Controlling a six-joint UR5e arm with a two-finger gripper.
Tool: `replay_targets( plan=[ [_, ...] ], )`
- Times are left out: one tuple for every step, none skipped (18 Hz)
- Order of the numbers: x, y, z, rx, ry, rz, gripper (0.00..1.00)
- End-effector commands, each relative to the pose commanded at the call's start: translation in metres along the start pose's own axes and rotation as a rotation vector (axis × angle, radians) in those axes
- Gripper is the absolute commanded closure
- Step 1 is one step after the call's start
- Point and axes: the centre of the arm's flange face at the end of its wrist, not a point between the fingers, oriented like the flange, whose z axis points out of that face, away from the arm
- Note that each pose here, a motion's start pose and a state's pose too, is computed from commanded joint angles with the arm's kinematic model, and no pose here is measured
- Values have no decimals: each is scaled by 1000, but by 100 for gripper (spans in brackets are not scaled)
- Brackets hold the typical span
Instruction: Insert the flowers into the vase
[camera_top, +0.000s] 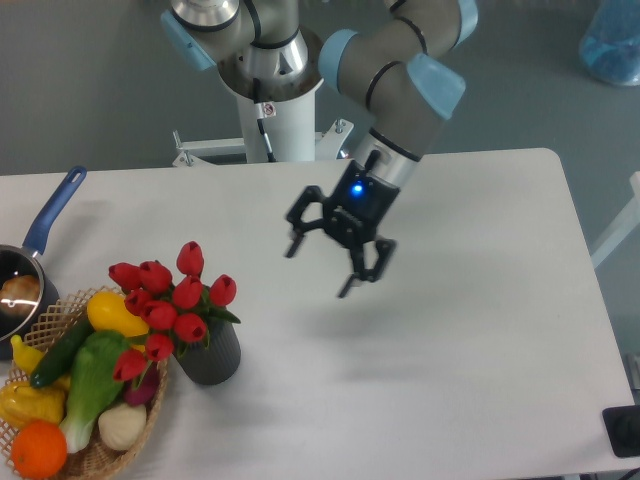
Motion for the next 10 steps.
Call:
replay_targets(
  plan=[
    [-16,15,-6,-79,-42,-9,0],
    [-27,20,-10,-103,-63,-1,0],
    [-42,29,-14,-106,-84,-12,0],
    [-60,46,-17,-113,-100,-41,0],
    [-77,57,-16,-116,-110,-59,0],
    [-94,63,-19,-122,-132,-56,0],
    [-115,79,-6,-142,-124,-24,0],
    [-123,92,0,-153,-115,7,0],
    [-141,112,-4,-166,-127,46,0],
    [-157,130,-9,-176,-140,49,0]
  ],
)
